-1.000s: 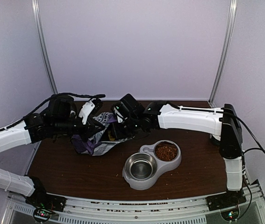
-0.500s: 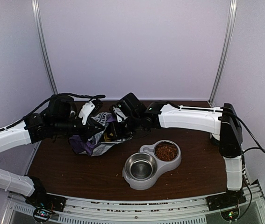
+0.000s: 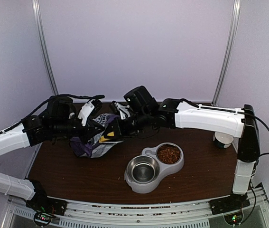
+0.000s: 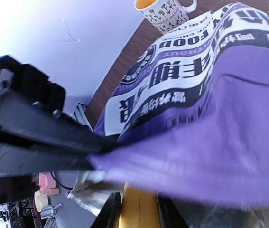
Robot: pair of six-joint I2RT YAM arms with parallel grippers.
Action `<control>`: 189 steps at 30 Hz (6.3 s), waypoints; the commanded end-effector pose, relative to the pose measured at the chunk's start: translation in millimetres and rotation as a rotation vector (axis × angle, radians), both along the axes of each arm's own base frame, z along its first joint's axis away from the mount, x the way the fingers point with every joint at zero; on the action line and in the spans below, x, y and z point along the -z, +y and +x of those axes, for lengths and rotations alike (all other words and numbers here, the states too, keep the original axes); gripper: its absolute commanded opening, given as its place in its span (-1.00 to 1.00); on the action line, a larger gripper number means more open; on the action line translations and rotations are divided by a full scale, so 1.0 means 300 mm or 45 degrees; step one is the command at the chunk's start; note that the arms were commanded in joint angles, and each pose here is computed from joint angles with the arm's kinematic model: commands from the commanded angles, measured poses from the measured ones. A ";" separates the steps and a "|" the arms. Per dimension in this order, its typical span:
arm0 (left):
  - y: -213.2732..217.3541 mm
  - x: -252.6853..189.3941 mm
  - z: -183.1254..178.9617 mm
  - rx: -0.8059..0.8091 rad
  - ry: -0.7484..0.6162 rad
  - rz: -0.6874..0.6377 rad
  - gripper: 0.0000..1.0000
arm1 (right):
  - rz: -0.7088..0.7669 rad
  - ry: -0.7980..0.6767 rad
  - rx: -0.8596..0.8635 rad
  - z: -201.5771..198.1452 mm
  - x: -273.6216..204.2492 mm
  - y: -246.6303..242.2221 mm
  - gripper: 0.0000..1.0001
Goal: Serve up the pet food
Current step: Collect the pet food from the pet food bag, then place the pet food bowl.
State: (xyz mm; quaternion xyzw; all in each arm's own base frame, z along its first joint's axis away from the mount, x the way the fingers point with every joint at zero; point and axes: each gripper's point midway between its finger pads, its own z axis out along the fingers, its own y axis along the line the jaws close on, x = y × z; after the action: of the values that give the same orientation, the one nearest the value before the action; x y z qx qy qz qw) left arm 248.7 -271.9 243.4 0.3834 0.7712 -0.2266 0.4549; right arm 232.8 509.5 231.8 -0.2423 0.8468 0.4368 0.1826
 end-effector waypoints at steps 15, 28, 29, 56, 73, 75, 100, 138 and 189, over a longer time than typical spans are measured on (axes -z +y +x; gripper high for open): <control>0.040 -0.097 0.021 -0.083 -0.118 -0.067 -1.00 | 0.446 0.223 0.152 -0.037 -0.180 -0.180 -1.00; 0.046 -0.082 0.034 -0.107 -0.118 -0.045 -1.00 | 0.617 0.369 0.270 -0.015 -0.157 -0.339 -1.00; 0.046 -0.082 0.035 -0.111 -0.117 -0.044 -1.00 | 0.638 0.378 0.278 -0.016 -0.161 -0.350 -1.00; 0.039 -0.062 0.042 -0.109 -0.096 -0.022 -1.00 | 0.829 0.420 0.360 -0.052 -0.181 -0.532 -1.00; 0.029 -0.055 0.039 -0.093 -0.081 -0.023 -1.00 | 1.056 0.414 0.355 -0.076 -0.296 -0.600 -1.00; 0.030 -0.055 0.040 -0.095 -0.082 -0.022 -1.00 | 1.104 0.408 0.352 -0.075 -0.327 -0.607 -1.00; 0.027 -0.052 0.039 -0.090 -0.076 -0.020 -1.00 | 1.217 0.390 0.396 -0.058 -0.354 -0.655 -1.00; 0.049 -0.055 0.050 -0.128 -0.107 0.001 -1.00 | 0.763 0.489 0.488 -0.309 0.052 -0.904 -1.00; 0.066 -0.089 0.035 -0.132 -0.134 -0.018 -1.00 | -0.010 0.236 0.374 -0.299 0.041 -0.937 -1.00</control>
State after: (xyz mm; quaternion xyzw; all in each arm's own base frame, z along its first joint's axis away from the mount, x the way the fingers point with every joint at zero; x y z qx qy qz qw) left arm 256.1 -255.3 250.8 0.3590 0.7779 -0.1893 0.4798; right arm 137.3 230.5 211.4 -0.0563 0.8844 0.4400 0.1450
